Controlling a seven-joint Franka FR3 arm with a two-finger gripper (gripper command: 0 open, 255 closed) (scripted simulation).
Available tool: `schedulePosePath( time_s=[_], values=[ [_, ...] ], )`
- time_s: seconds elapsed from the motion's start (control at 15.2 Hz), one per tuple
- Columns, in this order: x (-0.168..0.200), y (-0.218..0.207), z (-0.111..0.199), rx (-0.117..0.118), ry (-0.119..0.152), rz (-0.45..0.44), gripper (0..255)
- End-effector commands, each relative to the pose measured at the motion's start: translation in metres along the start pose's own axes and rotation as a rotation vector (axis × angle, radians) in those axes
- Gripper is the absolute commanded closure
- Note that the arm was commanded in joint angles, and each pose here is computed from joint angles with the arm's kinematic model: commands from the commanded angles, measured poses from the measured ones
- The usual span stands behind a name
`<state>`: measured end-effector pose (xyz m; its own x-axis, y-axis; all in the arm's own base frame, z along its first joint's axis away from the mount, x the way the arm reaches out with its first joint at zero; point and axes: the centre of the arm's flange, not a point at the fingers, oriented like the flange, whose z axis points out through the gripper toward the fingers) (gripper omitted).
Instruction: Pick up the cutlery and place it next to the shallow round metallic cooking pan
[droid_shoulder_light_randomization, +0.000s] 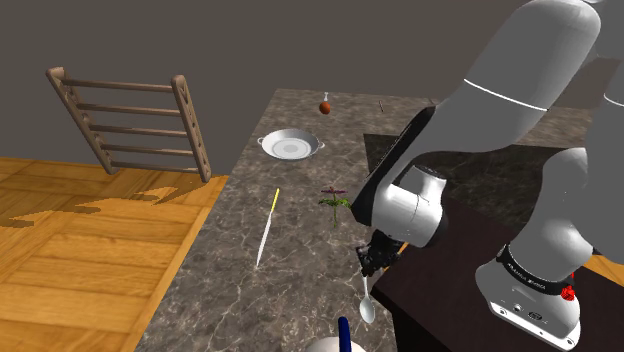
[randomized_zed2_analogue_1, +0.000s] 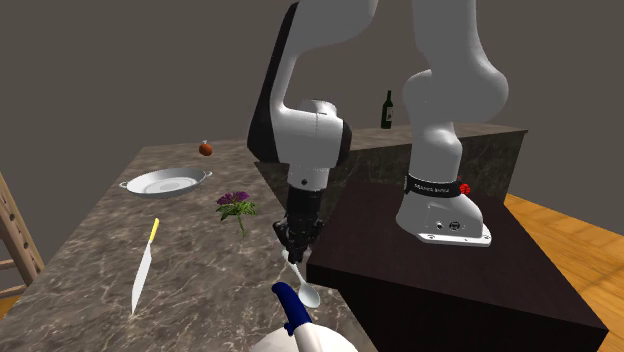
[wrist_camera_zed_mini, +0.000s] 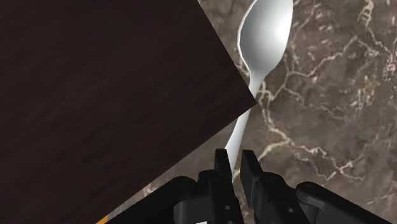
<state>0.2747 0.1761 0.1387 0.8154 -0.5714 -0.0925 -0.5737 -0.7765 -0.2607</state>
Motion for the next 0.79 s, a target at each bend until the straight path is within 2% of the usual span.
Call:
schedulePosePath(
  time_s=[0.0, 0.13, 0.2, 0.26, 0.4, 0.73],
  values=[
    [-0.003, -0.005, -0.009, 0.008, -0.015, 0.0, 255],
    [-0.004, -0.008, -0.019, 0.008, -0.015, 0.0, 255],
    [-0.004, -0.006, -0.014, 0.008, -0.013, -0.002, 255],
    [-0.004, -0.006, -0.014, 0.008, -0.013, -0.002, 0],
    [0.017, -0.024, -0.02, -0.131, 0.026, 0.221, 0],
    [0.018, -0.022, 0.0, -0.135, 0.027, 0.227, 0]
  ],
)
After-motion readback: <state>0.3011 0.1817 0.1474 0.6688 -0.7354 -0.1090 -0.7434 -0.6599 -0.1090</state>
